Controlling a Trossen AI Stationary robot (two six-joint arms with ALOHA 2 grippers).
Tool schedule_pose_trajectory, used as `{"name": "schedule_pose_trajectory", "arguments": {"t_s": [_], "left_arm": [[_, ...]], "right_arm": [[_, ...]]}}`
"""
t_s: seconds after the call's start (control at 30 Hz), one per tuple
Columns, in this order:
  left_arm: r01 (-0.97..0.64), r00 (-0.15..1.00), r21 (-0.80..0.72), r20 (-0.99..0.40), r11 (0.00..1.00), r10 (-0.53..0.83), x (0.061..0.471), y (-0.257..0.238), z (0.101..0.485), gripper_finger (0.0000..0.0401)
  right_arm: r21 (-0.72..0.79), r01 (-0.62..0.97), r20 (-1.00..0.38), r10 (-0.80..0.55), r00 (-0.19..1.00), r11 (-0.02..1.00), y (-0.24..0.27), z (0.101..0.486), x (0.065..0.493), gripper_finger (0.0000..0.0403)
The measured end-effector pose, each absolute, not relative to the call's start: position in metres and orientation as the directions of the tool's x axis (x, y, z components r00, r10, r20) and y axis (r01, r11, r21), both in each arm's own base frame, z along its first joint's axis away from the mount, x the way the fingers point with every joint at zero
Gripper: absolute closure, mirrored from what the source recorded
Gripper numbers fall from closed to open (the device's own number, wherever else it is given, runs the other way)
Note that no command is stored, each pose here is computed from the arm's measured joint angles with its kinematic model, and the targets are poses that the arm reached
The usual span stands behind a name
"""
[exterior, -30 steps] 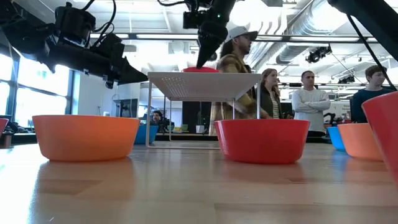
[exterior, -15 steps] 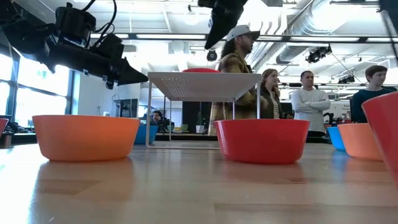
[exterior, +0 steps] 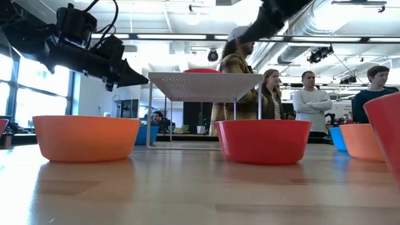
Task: Pick & Place Mini bowls
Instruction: Put the blue bowl on the shelf
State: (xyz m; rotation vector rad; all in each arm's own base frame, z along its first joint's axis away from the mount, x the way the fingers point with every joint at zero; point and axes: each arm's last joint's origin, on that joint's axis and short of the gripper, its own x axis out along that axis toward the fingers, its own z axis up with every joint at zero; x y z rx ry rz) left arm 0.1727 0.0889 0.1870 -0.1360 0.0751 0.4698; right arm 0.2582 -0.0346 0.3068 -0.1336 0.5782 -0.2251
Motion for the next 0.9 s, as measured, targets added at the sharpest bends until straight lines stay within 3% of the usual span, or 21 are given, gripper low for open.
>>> {"name": "schedule_pose_trajectory", "arguments": {"t_s": [0.23, 0.53, 0.9], "left_arm": [[-0.502, 0.838, -0.069, -0.287, 0.862, 0.465, 0.176, 0.092, 0.203, 0.0401], [-0.394, 0.711, -0.02, -0.64, 0.919, 0.291, 0.171, 0.086, 0.236, 0.0401], [-0.346, 0.61, 0.061, -0.743, 0.936, 0.274, 0.182, 0.093, 0.218, 0.0392]], "right_arm": [[-0.119, 0.197, -0.433, -0.23, 0.872, 0.973, -0.023, 0.271, 0.22, 0.0402], [-0.114, 0.217, -0.319, -0.243, 0.916, 0.969, -0.013, 0.265, 0.177, 0.0402], [-0.095, 0.221, -0.289, -0.24, 0.927, 0.97, -0.012, 0.251, 0.157, 0.0401]]}}
